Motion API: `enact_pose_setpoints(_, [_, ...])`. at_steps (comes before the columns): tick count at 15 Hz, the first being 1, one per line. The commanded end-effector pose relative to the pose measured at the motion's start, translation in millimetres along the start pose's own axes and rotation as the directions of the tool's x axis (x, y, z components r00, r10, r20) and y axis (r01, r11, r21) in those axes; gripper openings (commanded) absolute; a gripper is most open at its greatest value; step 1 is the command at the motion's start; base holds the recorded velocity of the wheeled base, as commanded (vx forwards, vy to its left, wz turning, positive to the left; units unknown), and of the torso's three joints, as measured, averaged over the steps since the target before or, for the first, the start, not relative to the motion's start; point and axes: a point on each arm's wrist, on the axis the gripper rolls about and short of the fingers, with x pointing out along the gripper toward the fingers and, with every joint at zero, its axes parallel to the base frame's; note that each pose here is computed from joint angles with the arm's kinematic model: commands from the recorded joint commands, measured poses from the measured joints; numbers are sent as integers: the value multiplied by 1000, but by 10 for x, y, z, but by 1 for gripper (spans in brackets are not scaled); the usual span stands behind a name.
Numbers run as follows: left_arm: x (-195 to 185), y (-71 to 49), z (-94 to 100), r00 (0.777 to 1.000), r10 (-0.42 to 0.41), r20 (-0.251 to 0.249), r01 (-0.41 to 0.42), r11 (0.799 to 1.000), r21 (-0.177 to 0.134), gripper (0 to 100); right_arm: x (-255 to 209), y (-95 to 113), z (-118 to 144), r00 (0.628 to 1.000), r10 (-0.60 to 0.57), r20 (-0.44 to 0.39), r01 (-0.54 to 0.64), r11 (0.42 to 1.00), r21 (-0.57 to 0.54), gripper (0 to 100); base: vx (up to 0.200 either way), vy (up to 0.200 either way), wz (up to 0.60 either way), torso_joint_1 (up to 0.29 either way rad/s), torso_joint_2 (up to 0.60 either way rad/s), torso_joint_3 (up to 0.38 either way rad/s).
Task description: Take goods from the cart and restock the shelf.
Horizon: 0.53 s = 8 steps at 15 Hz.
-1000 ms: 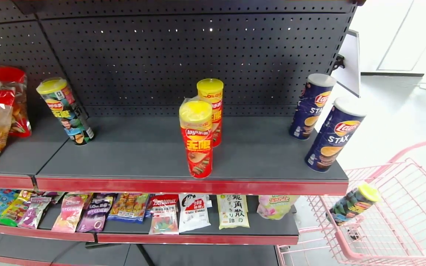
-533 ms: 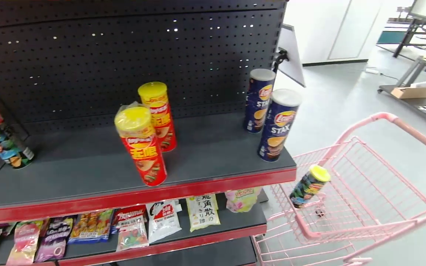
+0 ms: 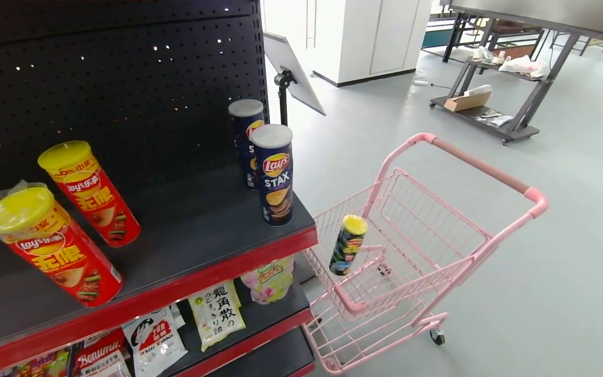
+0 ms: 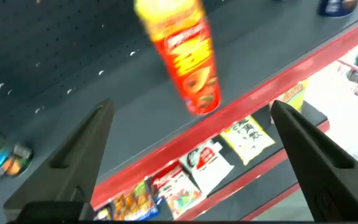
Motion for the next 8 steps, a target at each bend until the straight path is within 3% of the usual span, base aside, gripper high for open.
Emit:
enact_pose_setpoints(1, [-7, 2, 0, 1000, 0, 4, 0, 1000, 0, 100, 9, -1, 0, 1000, -6, -6, 6, 1000, -1, 100, 0, 0, 0, 0, 0, 0])
enact_pose_setpoints(8, [-73, -8, -77, 999, -2, 37, 3, 1000, -4, 100, 10, 0, -37, 999, -32, -16, 32, 999, -6, 100, 0, 0, 0, -117, 267, 153])
